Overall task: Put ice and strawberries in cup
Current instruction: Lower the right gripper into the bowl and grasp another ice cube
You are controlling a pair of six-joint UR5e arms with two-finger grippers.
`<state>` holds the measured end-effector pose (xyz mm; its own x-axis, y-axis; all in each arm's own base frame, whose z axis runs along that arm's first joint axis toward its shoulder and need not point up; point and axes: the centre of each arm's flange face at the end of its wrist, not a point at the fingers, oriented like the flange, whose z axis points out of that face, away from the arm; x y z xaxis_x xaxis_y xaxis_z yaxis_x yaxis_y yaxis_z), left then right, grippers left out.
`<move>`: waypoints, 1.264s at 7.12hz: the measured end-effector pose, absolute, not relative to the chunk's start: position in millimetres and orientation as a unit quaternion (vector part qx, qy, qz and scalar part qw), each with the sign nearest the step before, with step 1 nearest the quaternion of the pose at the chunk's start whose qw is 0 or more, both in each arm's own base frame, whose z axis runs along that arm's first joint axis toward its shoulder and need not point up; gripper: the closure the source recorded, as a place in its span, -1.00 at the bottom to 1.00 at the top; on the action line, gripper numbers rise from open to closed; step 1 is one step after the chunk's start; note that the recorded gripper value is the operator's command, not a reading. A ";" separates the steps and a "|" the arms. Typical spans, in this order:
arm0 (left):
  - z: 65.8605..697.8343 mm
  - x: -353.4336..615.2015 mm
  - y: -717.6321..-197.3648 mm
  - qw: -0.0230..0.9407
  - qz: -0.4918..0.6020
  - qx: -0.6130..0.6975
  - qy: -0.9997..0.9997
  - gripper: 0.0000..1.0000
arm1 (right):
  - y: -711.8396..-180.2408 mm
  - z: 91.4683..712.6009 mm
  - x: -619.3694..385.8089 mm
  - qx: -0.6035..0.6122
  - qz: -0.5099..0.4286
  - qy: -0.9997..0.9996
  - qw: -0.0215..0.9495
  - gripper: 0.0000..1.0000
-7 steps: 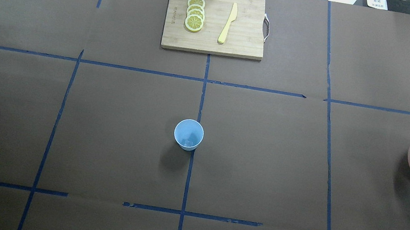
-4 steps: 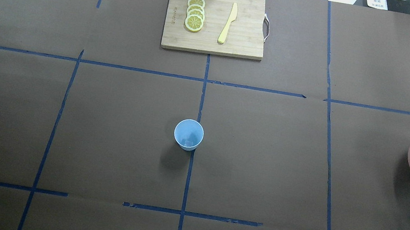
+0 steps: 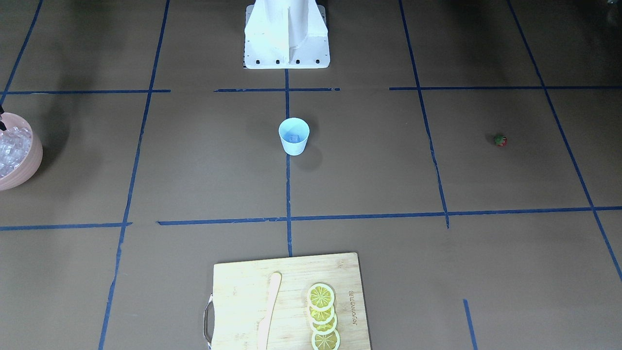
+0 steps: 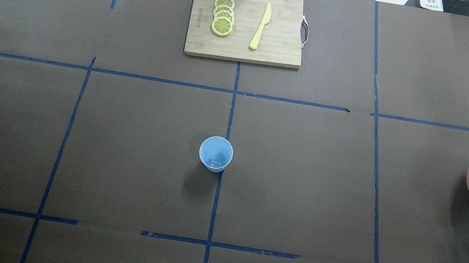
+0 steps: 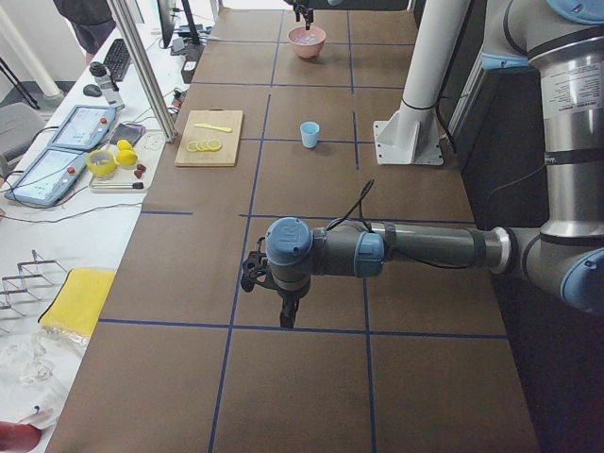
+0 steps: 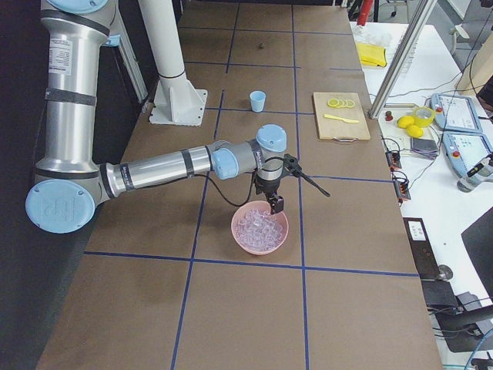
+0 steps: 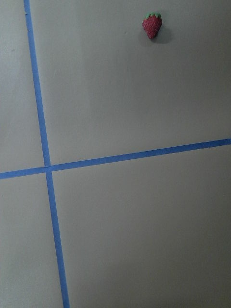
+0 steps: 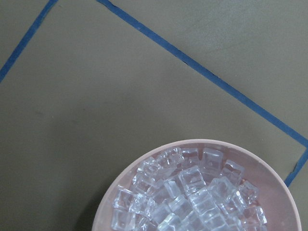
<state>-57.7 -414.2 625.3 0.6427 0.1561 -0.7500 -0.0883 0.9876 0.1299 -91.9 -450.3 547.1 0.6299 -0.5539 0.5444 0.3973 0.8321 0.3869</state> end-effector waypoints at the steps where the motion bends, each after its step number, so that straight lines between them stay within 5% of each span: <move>1: 625.0 -57.6 -414.3 0.905 0.068 0.041 0.417 -1.00 | -450.7 556.3 -92.9 0.119 -0.261 -0.340 0.895 -0.98; 9: 624.3 -57.5 -414.4 0.905 0.069 0.042 0.418 -1.00 | -441.3 606.3 -124.2 0.123 -0.252 -0.353 0.893 -0.91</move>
